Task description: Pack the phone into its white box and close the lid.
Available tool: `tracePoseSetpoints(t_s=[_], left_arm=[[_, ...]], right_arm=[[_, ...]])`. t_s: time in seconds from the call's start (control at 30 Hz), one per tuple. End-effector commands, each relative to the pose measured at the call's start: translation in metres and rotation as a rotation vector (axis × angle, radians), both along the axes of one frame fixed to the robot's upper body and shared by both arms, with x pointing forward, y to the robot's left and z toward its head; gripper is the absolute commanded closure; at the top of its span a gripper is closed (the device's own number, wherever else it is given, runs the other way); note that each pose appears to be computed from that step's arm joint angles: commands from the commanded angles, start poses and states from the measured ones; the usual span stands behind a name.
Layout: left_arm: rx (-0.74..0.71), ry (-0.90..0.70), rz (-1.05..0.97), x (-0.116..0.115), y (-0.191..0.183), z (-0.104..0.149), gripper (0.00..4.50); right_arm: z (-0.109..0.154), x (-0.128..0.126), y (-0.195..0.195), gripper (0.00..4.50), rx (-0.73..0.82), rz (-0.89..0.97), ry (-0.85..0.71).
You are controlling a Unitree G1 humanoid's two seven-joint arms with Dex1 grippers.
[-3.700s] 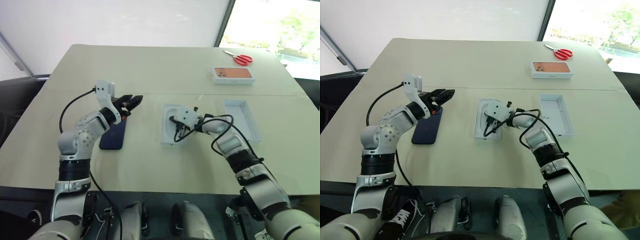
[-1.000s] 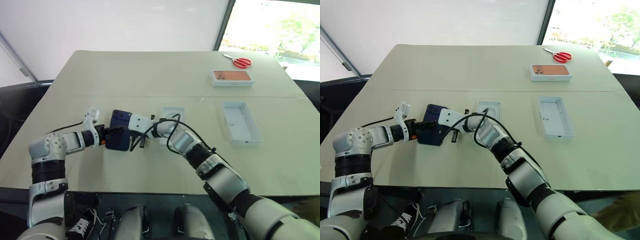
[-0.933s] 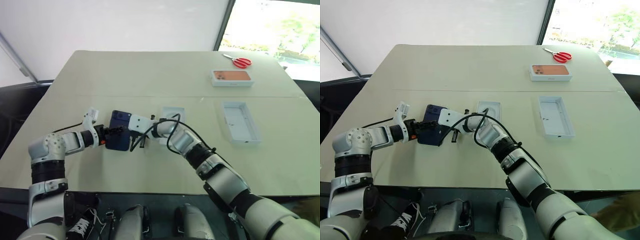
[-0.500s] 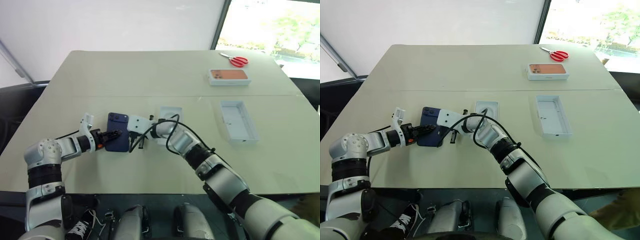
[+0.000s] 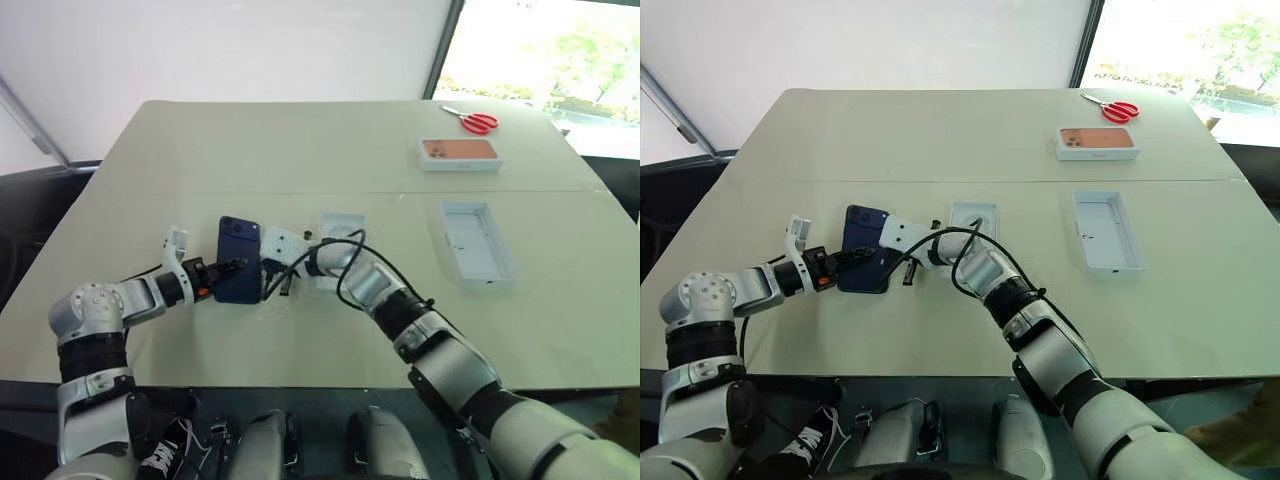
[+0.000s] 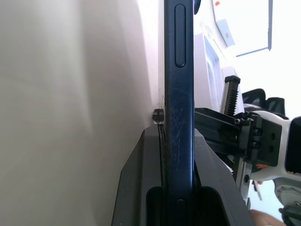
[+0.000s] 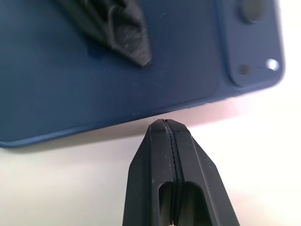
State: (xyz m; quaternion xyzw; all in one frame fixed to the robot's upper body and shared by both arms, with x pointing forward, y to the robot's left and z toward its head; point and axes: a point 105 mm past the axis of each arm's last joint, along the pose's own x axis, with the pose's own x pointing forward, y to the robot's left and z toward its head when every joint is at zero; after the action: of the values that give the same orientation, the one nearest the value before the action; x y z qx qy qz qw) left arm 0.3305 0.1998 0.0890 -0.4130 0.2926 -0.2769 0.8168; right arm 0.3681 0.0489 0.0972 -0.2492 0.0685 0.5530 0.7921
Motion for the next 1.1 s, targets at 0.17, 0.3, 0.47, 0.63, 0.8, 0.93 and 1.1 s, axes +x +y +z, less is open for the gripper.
tracePoseSetpoints(t_s=[0.17,0.3,0.47,0.63,0.8,0.93,1.1], left_arm=[[-0.072,-0.059,0.096,0.006,0.011,0.011,4.5],[-0.092,-0.143,0.051,0.001,0.001,0.027,4.5],[-0.085,-0.177,0.046,-0.001,-0.004,0.033,4.5],[-0.045,-0.209,0.031,0.0,-0.007,0.033,4.5],[-0.022,-0.24,0.021,0.004,-0.011,0.037,4.5],[-0.016,-0.235,0.025,0.008,-0.012,0.036,4.5],[-0.022,-0.228,0.018,0.008,-0.014,0.036,4.5]], right_arm=[[0.102,-0.015,-0.025,3.61,0.498,0.094,0.215],[0.083,-0.023,-0.052,1.54,0.353,0.096,0.178],[0.045,-0.046,-0.104,1.12,0.104,0.164,0.218],[0.021,-0.06,-0.123,1.12,-0.057,0.188,0.166],[0.013,-0.057,-0.126,1.12,-0.098,0.177,0.121],[0.009,-0.054,-0.125,1.12,-0.127,0.168,0.099],[0.002,-0.052,-0.126,1.12,-0.141,0.158,0.102]])
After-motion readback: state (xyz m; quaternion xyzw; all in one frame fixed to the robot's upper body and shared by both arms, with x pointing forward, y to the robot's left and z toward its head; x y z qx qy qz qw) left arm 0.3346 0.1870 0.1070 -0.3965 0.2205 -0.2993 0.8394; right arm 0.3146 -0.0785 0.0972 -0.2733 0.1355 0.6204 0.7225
